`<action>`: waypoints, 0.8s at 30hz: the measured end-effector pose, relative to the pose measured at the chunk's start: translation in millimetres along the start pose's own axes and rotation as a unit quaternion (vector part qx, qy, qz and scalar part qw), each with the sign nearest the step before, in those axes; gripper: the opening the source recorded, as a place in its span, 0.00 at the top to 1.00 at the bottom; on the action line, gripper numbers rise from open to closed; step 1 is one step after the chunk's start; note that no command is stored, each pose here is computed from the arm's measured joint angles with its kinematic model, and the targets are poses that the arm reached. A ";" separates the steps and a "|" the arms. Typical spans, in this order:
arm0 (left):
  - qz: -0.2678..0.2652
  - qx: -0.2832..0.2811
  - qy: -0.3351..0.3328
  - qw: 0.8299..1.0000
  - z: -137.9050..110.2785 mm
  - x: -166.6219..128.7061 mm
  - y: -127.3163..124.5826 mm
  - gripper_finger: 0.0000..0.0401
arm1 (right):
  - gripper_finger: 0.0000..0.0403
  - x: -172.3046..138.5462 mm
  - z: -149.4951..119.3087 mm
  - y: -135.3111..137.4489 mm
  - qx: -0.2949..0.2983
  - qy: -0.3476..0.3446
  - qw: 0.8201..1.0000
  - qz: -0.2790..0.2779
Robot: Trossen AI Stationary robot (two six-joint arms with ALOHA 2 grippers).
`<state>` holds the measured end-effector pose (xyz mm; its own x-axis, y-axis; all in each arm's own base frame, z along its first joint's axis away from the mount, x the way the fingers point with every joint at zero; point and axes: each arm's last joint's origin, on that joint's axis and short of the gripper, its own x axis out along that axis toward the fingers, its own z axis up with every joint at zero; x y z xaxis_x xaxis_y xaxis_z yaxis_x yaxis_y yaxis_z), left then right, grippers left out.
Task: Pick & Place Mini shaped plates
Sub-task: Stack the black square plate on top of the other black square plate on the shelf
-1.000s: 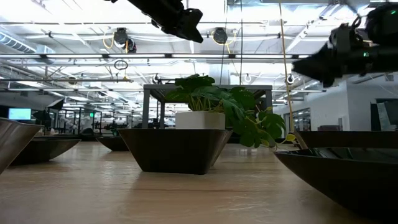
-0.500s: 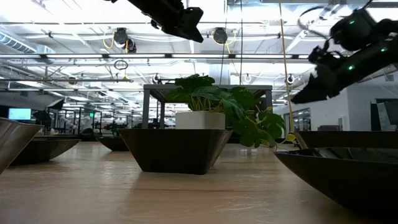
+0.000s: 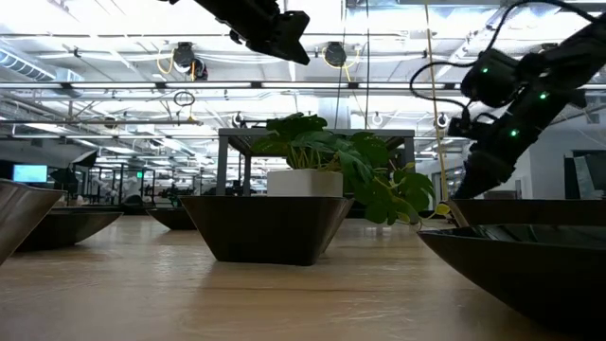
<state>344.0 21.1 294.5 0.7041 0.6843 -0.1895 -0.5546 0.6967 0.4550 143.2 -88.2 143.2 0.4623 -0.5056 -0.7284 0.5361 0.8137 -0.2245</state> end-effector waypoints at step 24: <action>0.000 0.001 0.001 1.000 -0.2 -0.1 -0.2 0.64 | 0.68 23.6 -10.4 2.1 -0.116 0.108 0.986 -0.054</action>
<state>343.9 20.9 294.2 0.7038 0.6840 -0.1916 -0.5535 0.6971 0.4557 147.9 -95.4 118.8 0.2363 -0.5395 -0.8081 0.3864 0.8153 -0.4313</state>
